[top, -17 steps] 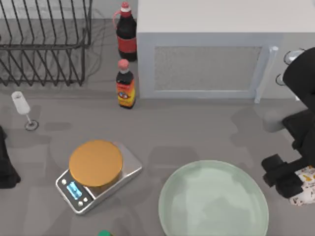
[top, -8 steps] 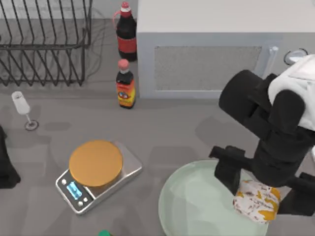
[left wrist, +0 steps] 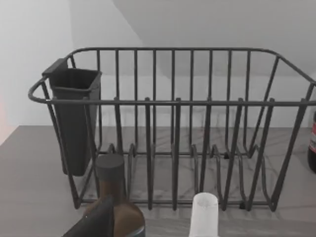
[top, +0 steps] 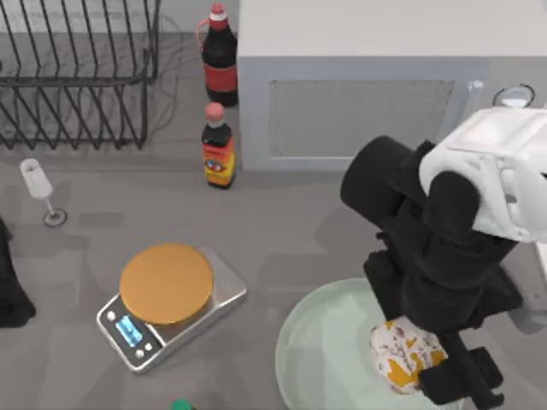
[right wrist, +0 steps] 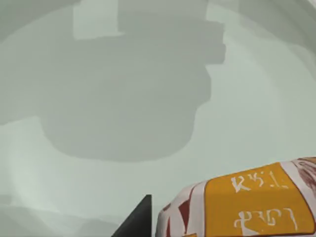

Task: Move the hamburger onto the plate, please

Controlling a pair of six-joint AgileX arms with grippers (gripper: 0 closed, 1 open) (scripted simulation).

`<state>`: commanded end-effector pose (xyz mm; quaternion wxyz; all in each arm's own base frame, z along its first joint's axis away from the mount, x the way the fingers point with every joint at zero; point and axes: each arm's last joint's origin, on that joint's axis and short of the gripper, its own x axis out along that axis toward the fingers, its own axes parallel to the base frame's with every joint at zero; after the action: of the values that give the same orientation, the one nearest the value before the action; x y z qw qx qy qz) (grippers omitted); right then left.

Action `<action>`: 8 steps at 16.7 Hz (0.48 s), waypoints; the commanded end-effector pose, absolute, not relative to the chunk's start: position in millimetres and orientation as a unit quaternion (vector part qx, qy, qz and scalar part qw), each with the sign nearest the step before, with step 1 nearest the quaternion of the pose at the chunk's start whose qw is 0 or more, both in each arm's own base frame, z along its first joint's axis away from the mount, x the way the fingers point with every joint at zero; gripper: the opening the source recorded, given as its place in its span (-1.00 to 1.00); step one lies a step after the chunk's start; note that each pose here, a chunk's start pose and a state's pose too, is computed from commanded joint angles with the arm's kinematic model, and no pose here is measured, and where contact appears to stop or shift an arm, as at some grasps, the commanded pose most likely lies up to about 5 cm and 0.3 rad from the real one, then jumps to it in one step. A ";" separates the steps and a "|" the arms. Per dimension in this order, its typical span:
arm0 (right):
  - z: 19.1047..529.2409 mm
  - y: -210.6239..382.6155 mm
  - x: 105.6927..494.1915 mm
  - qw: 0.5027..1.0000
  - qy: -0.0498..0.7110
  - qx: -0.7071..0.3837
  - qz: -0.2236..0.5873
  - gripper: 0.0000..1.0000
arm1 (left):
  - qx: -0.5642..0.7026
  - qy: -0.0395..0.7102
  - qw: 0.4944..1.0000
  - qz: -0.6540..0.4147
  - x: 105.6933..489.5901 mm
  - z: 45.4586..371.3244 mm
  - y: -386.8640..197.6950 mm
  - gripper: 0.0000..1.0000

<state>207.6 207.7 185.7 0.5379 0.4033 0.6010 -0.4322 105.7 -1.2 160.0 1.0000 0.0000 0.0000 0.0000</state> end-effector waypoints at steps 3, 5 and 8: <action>188.7 209.6 213.1 0.491 0.554 0.473 -0.478 -1.00 | 0.000 0.000 1.000 0.000 105.7 160.0 -1.2 1.00; 191.2 209.9 216.5 0.467 0.531 0.505 -0.494 -1.00 | 0.000 0.000 1.000 0.000 105.7 160.0 -1.2 1.00; 193.5 209.9 219.1 0.451 0.515 0.527 -0.504 -1.00 | 0.000 0.000 1.000 0.000 105.7 160.0 -1.2 1.00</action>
<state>219.1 209.9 193.5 0.4508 0.5269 0.5152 -0.5038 105.7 -1.2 160.0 1.0000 0.0000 0.0000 0.0000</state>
